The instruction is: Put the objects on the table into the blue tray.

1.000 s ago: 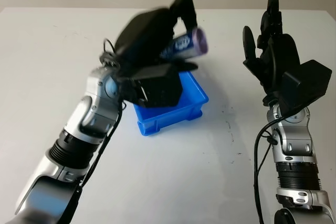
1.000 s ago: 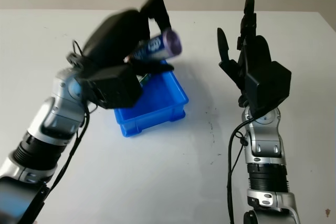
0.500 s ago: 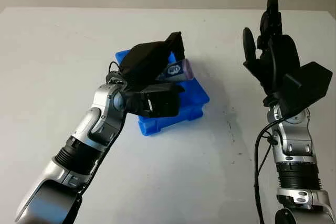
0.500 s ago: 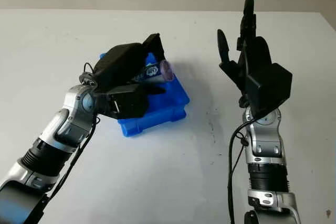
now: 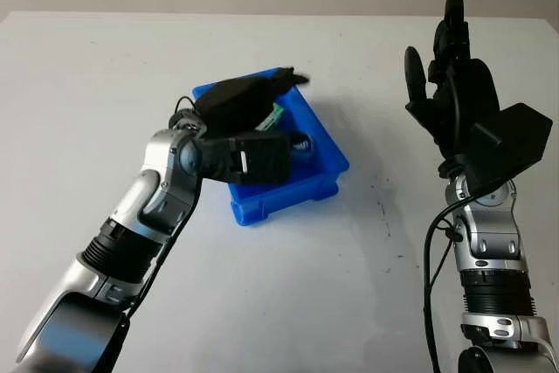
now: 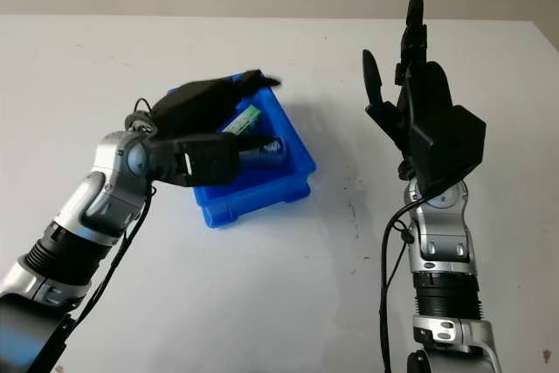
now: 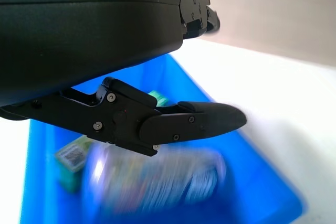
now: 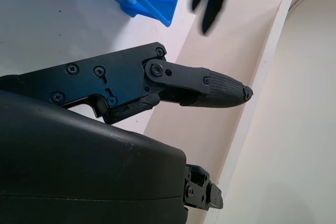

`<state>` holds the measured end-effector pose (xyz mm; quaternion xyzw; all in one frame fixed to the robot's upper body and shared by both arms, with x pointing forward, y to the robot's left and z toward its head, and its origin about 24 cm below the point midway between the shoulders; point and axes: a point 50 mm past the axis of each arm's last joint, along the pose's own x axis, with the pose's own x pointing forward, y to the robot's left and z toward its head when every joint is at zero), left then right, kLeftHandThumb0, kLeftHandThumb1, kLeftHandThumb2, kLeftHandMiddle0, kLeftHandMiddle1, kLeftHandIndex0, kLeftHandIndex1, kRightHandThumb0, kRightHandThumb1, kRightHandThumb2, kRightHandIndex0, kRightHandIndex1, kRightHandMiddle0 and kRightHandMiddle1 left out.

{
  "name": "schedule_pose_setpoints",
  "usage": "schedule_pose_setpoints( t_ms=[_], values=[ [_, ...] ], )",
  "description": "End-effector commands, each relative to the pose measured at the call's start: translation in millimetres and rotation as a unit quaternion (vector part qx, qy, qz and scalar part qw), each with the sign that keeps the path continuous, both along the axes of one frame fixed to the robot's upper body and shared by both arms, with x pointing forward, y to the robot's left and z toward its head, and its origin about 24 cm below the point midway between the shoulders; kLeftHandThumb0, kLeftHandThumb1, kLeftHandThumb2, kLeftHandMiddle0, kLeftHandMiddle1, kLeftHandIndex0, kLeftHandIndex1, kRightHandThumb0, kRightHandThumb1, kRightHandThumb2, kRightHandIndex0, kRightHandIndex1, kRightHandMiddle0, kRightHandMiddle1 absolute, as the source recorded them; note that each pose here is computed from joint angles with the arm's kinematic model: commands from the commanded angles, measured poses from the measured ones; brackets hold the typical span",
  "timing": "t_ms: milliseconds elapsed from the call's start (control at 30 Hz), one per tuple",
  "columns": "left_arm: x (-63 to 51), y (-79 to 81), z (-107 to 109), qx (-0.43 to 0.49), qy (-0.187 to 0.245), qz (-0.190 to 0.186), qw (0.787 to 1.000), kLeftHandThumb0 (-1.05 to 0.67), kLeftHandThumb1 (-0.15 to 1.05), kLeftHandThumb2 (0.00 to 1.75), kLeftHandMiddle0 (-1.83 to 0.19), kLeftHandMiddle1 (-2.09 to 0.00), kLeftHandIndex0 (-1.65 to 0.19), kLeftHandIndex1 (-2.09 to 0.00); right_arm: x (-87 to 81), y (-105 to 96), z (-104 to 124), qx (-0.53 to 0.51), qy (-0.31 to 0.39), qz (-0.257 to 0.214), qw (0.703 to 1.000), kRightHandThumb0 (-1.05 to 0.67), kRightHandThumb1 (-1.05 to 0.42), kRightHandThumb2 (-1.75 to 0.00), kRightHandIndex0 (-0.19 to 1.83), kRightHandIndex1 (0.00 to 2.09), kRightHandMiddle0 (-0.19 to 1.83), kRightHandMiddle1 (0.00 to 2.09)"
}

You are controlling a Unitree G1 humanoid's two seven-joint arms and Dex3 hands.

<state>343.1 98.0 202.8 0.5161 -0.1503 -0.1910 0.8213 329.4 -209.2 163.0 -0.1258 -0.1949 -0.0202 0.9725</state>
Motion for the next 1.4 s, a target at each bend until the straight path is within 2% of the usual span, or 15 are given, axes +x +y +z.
schedule_pose_setpoints(
  t_ms=[0, 100, 267, 367, 467, 533, 600, 733, 933, 1033, 1167, 1267, 1367],
  values=[
    [-1.2, 0.4, 16, -0.044, -0.020, -0.005, 0.999, -0.76, 1.05, 0.51, 0.19, 0.00, 0.19, 0.00, 0.4, -2, 4, -0.006, -0.007, -0.002, 1.000, -0.63, -1.05, -0.55, -0.19, 0.00, -0.19, 0.00],
    [-1.3, 1.7, 20, -0.097, -0.019, -0.014, 0.995, -0.75, 1.05, 0.46, 0.19, 0.00, 0.19, 0.00, 0.7, -2, 3, -0.007, -0.006, -0.002, 1.000, -0.64, -1.05, -0.55, -0.19, 0.00, -0.19, 0.00],
    [-0.7, 8.0, 34, -0.197, -0.010, -0.034, 0.980, -0.77, 1.05, 0.48, 0.16, -0.03, 0.19, 0.00, 1.6, 0, 3, 0.000, -0.003, 0.003, 1.000, -0.64, -1.05, -0.55, -0.19, 0.00, -0.19, 0.00],
    [-1.2, 16.1, 47, -0.279, -0.023, -0.042, 0.959, -0.78, 1.05, 0.52, 0.14, -0.05, 0.14, -0.03, 2.1, 3, 2, 0.002, 0.000, 0.006, 1.000, -0.64, -1.05, -0.55, -0.19, 0.00, -0.19, 0.00],
    [-0.5, 26.6, 56, -0.363, -0.025, -0.051, 0.930, -0.75, 1.05, 0.56, 0.17, -0.03, 0.17, -0.02, 3.0, 6, 1, 0.006, 0.004, 0.010, 1.000, -0.64, -1.05, -0.54, -0.19, 0.00, -0.19, 0.00],
    [0.7, 40.9, 58, -0.418, -0.030, -0.038, 0.907, -0.76, 1.05, 0.58, 0.17, -0.03, 0.17, -0.02, 3.7, 9, 2, 0.011, 0.003, 0.016, 1.000, -0.64, -1.05, -0.54, -0.19, 0.00, -0.19, 0.00],
    [1.1, 53.8, 57, -0.447, -0.034, -0.022, 0.894, -0.78, 1.05, 0.62, 0.19, -0.01, 0.19, -0.01, 4.6, 11, 3, 0.018, 0.004, 0.021, 1.000, -0.63, -1.05, -0.55, -0.19, 0.00, -0.19, 0.00],
    [0.5, 82.9, 47, -0.500, -0.058, 0.032, 0.863, -0.78, 1.05, 0.67, 0.19, 0.00, 0.19, 0.00, 7.3, 14, 3, 0.034, 0.001, 0.030, 0.999, -0.64, -1.05, -0.56, -0.19, 0.00, -0.19, 0.00],
    [-3.3, 120.0, 24, -0.484, -0.087, 0.112, 0.864, -0.80, 1.05, 0.73, 0.19, 0.00, 0.19, 0.00, 12.0, 18, 4, 0.047, 0.007, 0.037, 0.998, -0.66, -1.05, -0.58, -0.19, 0.00, -0.19, 0.00],
    [-6.6, 131.0, 5, -0.460, -0.076, 0.137, 0.874, -0.78, 1.05, 0.74, 0.19, 0.00, 0.19, 0.00, 15.0, 20, 5, 0.055, 0.012, 0.038, 0.998, -0.67, -1.05, -0.59, -0.19, 0.00, -0.19, 0.00],
    [-10.9, 134.7, -14, -0.438, -0.068, 0.142, 0.885, -0.81, 1.05, 0.71, 0.19, 0.00, 0.19, 0.00, 18.4, 21, 7, 0.059, 0.018, 0.041, 0.997, -0.70, -1.05, -0.60, -0.19, 0.00, -0.19, 0.00],
    [-16.1, 135.6, -28, -0.436, -0.065, 0.144, 0.886, -0.81, 1.05, 0.66, 0.19, 0.00, 0.19, 0.00, 21.0, 23, 9, 0.062, 0.023, 0.041, 0.997, -0.71, -1.05, -0.62, -0.19, 0.00, -0.19, 0.00],
    [-15.8, 132.9, -37, -0.441, -0.060, 0.147, 0.883, -0.81, 1.05, 0.65, 0.19, 0.00, 0.19, 0.00, 23.2, 24, 10, 0.065, 0.028, 0.042, 0.997, -0.71, -1.05, -0.64, -0.19, 0.00, -0.19, 0.00]
  ],
)
